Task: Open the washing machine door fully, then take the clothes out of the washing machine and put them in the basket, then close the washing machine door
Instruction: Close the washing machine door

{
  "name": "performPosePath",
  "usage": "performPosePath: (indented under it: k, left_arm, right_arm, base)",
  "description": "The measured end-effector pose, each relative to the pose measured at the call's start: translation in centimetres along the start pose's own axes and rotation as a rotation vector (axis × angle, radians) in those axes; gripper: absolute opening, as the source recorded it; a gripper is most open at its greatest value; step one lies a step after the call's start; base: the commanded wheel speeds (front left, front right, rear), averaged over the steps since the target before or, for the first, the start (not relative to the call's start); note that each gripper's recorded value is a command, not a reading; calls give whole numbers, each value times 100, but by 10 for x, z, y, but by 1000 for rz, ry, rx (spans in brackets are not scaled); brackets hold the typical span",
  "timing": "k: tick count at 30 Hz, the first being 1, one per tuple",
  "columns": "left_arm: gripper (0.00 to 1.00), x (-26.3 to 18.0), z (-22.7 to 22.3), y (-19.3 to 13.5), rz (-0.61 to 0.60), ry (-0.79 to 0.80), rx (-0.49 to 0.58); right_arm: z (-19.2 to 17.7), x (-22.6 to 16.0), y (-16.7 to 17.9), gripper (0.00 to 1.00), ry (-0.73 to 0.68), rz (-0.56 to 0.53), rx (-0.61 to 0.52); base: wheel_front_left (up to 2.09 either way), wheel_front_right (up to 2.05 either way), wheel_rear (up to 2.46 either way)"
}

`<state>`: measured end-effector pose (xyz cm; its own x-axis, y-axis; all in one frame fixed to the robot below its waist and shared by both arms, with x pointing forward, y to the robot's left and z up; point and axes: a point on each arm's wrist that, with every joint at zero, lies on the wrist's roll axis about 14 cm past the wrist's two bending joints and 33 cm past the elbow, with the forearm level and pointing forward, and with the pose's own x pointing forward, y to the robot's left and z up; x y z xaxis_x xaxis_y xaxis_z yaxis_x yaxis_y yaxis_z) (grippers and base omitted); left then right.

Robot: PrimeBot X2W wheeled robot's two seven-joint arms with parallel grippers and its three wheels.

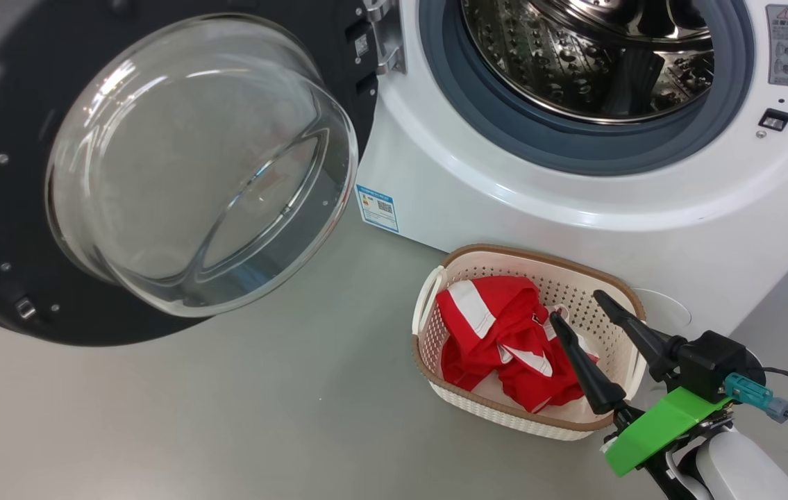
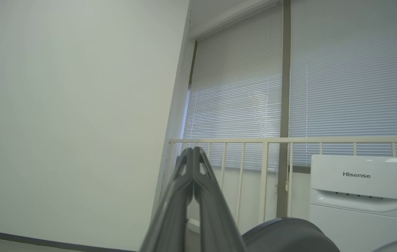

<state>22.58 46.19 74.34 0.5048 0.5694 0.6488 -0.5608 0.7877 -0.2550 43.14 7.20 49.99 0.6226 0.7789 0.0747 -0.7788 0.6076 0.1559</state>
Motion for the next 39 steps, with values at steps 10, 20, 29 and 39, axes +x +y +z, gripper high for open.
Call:
performPosePath:
  k: [10, 20, 29, 39]
  left_arm:
    - [0, 38, -48, 54, 178, 245, -230]
    - [0, 31, -107, 71, 271, 597, -309]
    - [0, -4, -163, 58, 320, 960, -477]
    - [0, -20, -183, 43, 290, 1136, -513]
  right_arm:
    - [-6, -5, -10, 100, 9, -26, 11]
    - [-16, -5, -17, 100, 27, -33, 21]
    - [-17, -8, -33, 100, 33, -54, 0]
    - [-20, -10, -42, 100, 37, -71, 2]
  base:
    - [0, 0, 0]
    - [0, 0, 0]
    - [0, 0, 0]
    - [0, 0, 0]
